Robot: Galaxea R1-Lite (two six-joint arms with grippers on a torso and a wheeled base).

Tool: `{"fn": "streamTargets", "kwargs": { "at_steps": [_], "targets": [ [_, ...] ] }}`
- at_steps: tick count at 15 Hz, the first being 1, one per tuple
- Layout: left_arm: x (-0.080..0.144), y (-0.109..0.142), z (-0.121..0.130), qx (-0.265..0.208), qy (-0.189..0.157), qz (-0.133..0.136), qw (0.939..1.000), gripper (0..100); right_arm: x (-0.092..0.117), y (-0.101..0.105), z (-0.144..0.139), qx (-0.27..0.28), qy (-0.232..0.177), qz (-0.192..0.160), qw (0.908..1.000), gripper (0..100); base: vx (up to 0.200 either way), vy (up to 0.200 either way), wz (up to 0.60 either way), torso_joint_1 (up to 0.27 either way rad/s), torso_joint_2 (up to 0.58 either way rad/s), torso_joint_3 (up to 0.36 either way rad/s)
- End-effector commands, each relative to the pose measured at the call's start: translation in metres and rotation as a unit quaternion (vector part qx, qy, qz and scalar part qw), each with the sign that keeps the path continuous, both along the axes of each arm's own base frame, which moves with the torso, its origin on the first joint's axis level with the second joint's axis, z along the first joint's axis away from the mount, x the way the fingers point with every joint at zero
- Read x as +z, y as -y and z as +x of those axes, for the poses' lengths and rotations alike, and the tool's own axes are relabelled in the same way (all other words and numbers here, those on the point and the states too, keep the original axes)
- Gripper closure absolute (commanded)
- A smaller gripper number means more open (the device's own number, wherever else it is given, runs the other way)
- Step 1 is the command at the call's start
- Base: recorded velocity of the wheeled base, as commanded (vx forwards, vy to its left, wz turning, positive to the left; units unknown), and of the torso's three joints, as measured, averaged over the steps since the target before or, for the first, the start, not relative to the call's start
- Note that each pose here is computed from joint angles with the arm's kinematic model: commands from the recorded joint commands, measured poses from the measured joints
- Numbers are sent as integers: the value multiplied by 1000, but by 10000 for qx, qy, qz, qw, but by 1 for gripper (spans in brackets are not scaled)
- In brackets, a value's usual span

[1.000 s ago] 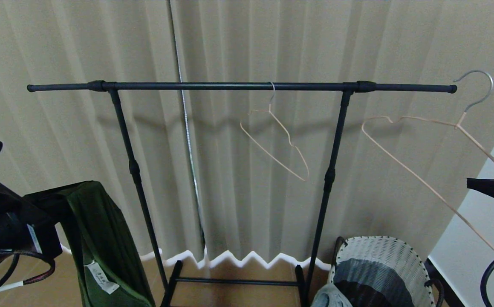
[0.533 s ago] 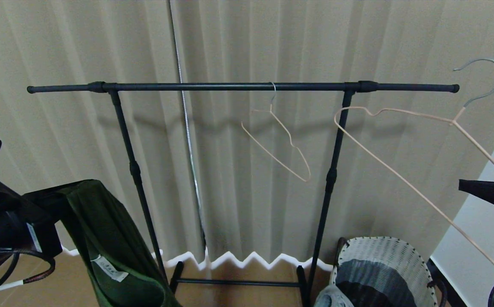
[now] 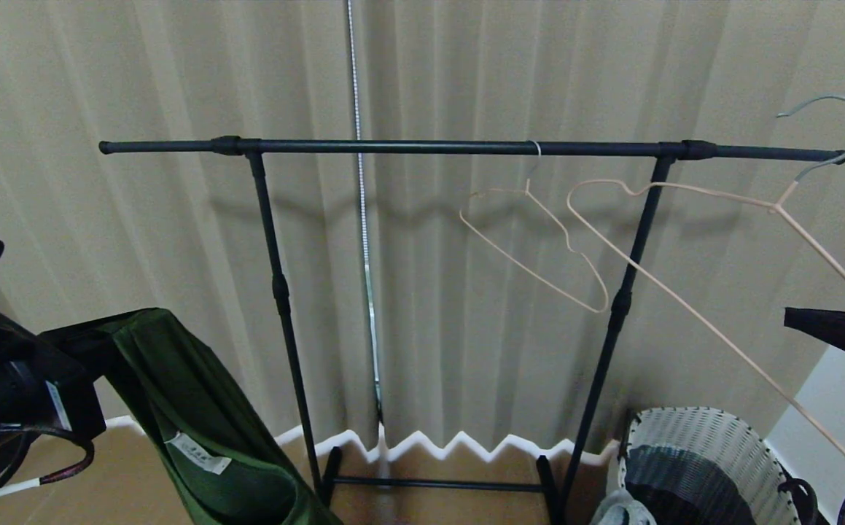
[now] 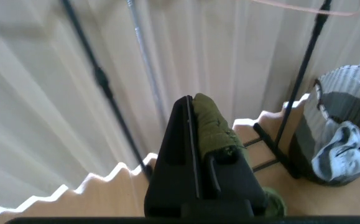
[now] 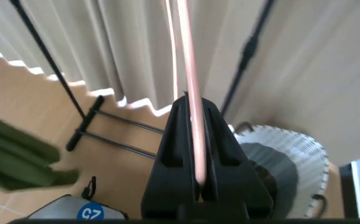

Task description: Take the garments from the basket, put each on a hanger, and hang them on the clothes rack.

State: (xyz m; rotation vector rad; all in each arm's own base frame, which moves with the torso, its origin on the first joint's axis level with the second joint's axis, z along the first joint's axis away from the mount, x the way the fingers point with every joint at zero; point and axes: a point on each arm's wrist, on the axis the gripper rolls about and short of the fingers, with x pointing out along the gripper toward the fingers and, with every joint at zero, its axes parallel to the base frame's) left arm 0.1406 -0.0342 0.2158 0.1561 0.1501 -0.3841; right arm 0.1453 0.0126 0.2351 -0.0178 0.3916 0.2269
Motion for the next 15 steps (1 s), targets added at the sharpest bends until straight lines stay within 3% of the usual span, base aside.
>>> {"fn": "streamTargets", "kwargs": {
  "at_steps": [1, 10, 12, 15],
  "targets": [
    [0, 0, 0, 12, -8, 2, 10000, 100, 0, 0, 0, 9, -9, -1, 10000, 100, 0, 200, 0, 2, -2, 2],
    [-1, -5, 3, 173, -45, 10, 9998, 100, -1, -9, -8, 334, 37, 34, 9994, 100, 0, 22, 0, 0, 0, 1],
    [10, -4, 16, 258, 6, 0, 9997, 100, -1, -9, -12, 360, 70, 94, 9993, 100, 0, 0, 0, 0, 0, 0],
    [1, 1, 30, 743, -440, 224, 9960, 100, -9, -10, -14, 689, -83, 243, 9973, 100, 0, 0, 0, 0, 0, 0]
  ]
}}
